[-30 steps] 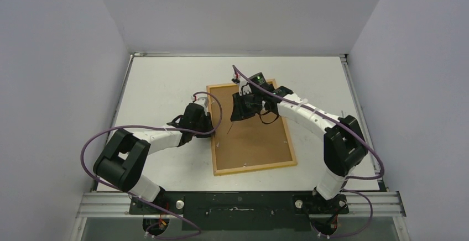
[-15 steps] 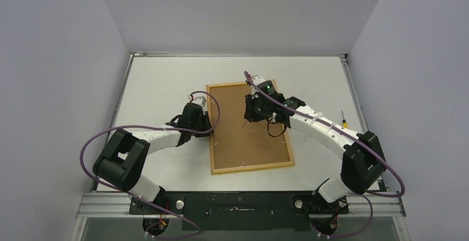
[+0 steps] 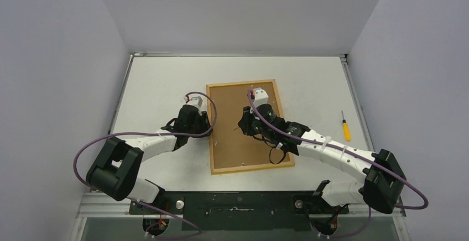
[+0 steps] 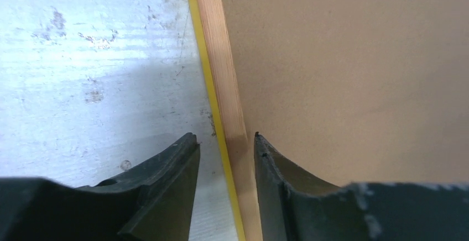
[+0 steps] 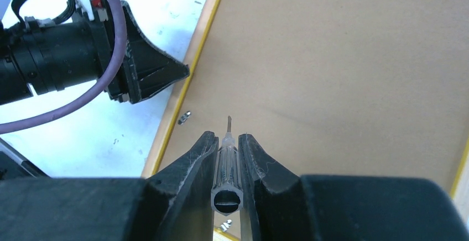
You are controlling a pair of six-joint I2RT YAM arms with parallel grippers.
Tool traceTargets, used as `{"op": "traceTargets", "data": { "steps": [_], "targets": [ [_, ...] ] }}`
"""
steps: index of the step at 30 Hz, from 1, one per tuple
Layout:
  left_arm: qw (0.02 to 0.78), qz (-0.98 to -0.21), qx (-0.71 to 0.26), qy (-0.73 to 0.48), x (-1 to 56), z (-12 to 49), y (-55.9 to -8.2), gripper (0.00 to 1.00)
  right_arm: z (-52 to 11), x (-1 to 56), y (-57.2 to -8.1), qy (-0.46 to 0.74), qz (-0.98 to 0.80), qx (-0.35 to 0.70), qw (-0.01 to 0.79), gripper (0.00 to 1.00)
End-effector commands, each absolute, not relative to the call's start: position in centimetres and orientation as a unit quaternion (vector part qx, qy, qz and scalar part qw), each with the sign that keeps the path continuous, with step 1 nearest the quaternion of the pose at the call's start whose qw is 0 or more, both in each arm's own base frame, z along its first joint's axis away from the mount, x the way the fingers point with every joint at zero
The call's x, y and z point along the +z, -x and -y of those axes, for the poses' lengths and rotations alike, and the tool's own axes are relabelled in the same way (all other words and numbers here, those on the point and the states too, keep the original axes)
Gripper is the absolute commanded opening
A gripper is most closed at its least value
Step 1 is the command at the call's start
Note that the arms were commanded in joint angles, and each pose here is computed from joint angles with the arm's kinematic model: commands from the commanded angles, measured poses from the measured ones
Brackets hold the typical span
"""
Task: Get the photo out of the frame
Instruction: Release the photo frame item from the photo frame.
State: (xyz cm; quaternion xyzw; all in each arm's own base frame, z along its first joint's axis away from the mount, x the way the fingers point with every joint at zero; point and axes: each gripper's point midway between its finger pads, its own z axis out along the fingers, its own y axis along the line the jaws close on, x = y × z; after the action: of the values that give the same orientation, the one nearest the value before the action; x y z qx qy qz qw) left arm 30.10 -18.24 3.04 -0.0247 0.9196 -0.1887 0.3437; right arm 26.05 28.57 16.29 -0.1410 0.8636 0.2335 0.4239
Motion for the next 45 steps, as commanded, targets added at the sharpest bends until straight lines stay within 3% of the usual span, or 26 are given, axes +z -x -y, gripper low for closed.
{"op": "traceTargets", "data": {
  "steps": [1,7,11,20,26,36,45],
  "targets": [
    [0.401,-0.893,-0.204,0.035,6.0,18.2,-31.7,0.42,-30.8,18.3,-25.0,0.111,-0.839,0.259,0.465,0.05],
    [0.413,-0.886,-0.209,0.04,6.5,18.1,-31.6,0.49,-29.9,17.6,-24.8,0.038,-0.854,0.209,0.475,0.05],
    [0.42,-0.883,-0.206,0.043,6.8,17.8,-31.6,0.49,-26.3,15.8,-25.4,-0.079,-0.878,0.149,0.449,0.05],
    [0.441,-0.873,-0.204,0.044,7.7,17.0,-31.1,0.5,-29.2,17.1,-23.8,0.0,-0.851,0.265,0.453,0.05],
    [0.437,-0.873,-0.211,0.054,7.7,17.0,-30.7,0.5,-32.6,16.3,-22.3,0.037,-0.858,0.282,0.428,0.05],
    [0.427,-0.874,-0.224,0.059,6.6,18.1,-31.5,0.45,-37.7,15.5,-21.1,0.064,-0.858,0.253,0.443,0.05],
    [0.428,-0.869,-0.243,0.048,6.9,18.9,-31.5,0.48,-38.8,14.1,-22.0,0.065,-0.867,0.204,0.45,0.05]
  ]
}}
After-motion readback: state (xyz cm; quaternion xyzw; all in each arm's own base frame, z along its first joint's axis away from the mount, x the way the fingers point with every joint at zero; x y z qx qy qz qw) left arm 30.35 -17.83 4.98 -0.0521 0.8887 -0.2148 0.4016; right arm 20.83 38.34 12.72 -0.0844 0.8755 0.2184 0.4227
